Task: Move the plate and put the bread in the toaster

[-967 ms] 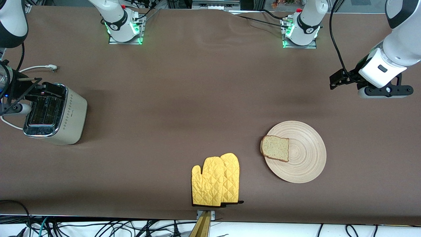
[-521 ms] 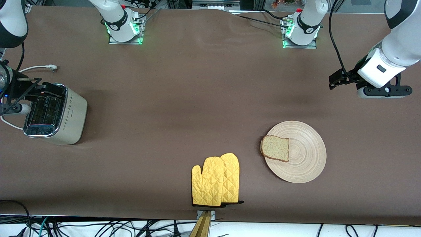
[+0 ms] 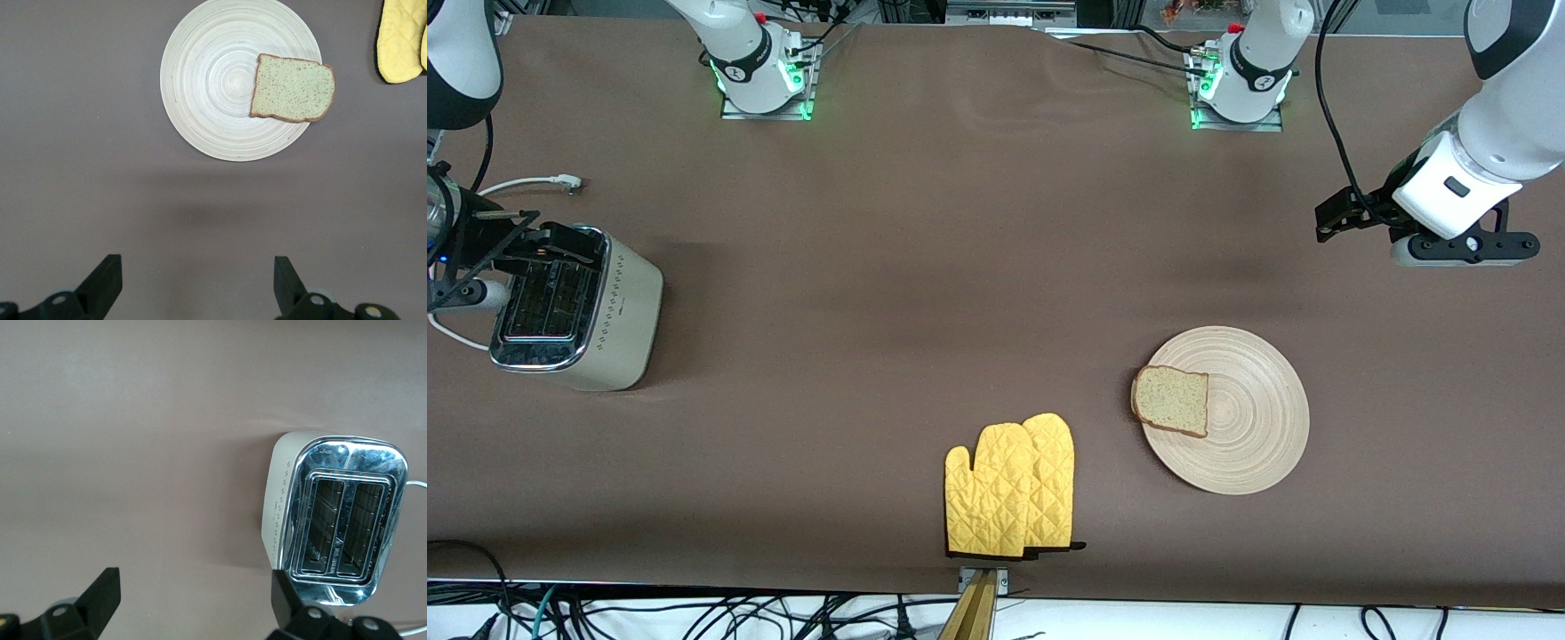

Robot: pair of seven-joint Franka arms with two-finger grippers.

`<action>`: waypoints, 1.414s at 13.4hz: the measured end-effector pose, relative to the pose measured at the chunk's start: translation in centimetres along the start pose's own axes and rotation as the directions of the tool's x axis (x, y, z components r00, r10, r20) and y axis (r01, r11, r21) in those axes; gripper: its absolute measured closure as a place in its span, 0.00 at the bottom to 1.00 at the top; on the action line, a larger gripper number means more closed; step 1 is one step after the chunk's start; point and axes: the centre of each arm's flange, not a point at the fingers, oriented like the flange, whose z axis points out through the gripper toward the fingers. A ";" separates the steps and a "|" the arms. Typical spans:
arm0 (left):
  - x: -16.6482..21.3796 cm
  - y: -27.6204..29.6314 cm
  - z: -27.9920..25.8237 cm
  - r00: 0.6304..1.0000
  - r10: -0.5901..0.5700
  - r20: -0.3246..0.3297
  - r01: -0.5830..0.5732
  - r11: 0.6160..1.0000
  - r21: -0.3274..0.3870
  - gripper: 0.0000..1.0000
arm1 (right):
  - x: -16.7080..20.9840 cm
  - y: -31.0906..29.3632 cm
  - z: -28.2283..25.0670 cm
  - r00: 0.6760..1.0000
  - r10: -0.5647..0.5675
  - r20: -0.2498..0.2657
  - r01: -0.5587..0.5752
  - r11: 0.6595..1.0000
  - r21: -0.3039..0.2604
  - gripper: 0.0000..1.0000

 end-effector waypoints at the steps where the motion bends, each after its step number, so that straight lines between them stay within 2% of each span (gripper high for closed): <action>1: 0.0 0.0 0.0 1.000 0.001 0.001 -0.001 1.000 0.000 0.00 | 0.0 0.0 0.0 1.000 0.009 0.000 -0.009 1.000 0.000 0.00; 5: 0.9 0.3 -0.2 1.000 0.000 -0.005 0.000 1.000 -0.010 0.00 | 0.1 0.0 -0.1 0.999 0.038 -0.008 -0.038 0.999 0.000 0.00; 15: 1.7 0.4 1.1 1.000 0.001 0.028 -0.001 1.000 -0.007 0.00 | 0.1 0.0 -0.1 0.999 0.042 -0.010 -0.042 0.999 -0.001 0.00; 19: 1.3 -0.3 1.0 0.997 -0.010 0.071 0.010 1.000 -0.001 0.00 | 0.1 0.0 -0.1 0.999 0.045 -0.010 -0.045 0.999 -0.001 0.00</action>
